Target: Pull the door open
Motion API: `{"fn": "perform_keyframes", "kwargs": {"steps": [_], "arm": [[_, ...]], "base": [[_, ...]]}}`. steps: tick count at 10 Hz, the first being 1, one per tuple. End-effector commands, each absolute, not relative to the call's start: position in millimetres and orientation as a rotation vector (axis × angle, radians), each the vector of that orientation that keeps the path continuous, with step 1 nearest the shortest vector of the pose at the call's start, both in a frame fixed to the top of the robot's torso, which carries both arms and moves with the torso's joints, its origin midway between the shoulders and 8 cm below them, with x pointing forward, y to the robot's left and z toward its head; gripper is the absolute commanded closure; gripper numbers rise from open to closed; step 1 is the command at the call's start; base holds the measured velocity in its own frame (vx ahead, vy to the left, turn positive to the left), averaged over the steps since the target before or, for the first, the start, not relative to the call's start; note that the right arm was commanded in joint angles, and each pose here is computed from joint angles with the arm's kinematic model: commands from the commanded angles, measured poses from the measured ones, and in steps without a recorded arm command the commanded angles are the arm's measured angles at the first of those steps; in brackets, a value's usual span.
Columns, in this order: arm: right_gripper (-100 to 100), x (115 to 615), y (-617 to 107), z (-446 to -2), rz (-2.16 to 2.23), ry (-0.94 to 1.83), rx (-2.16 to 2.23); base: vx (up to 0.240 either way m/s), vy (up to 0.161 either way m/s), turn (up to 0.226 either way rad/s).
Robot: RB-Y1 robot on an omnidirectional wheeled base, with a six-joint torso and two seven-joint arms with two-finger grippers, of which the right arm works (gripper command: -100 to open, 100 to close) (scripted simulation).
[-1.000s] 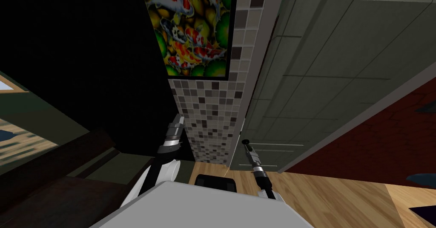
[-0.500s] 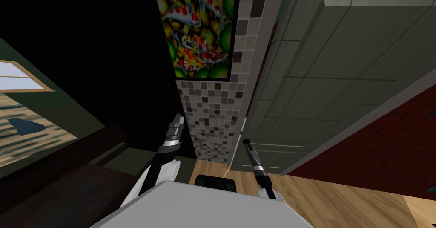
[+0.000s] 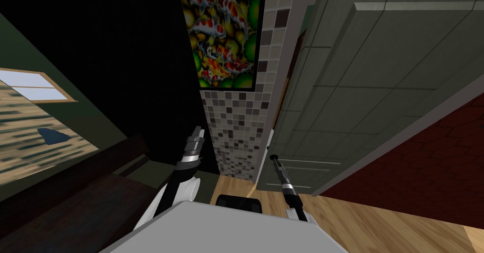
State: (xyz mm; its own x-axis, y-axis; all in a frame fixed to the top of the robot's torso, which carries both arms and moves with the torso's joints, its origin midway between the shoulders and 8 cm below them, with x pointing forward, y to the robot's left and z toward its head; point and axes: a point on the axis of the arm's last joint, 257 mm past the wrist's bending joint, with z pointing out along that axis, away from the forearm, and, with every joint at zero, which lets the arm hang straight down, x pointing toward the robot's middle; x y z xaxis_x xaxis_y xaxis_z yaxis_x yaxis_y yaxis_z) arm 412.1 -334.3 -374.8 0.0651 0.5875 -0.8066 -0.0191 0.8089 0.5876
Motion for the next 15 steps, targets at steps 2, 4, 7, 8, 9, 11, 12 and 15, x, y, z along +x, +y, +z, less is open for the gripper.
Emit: {"fn": "perform_keyframes", "kwargs": {"steps": [2, 4, 7, 8, 9, 11, 12, 15], "arm": [[100, 412.9, -314.1, -382.5, 0.554, 1.449, 0.541], [100, 412.9, -314.1, -382.5, 0.554, 1.449, 0.541], [100, 414.3, -316.0, -381.8, 0.588, 1.432, 0.585], [100, 414.3, -316.0, -381.8, 0.588, 1.432, 0.585], [100, 414.3, -316.0, -381.8, 0.588, 1.432, 0.585], [100, 414.3, -316.0, -381.8, 0.588, 1.432, 0.585], [100, 414.3, -316.0, -381.8, 0.588, 1.432, 0.585], [100, 414.3, -316.0, -381.8, 0.588, 1.432, 0.585]], "base": [[-0.041, -0.012, 0.077], [-0.014, -0.003, -0.017], [-0.024, -0.004, 0.051], [-0.022, 0.002, 0.008], [0.000, -0.009, 0.019], [0.005, -0.003, -0.020], [0.001, 0.010, 0.018], [0.000, 0.000, 0.000]]}}
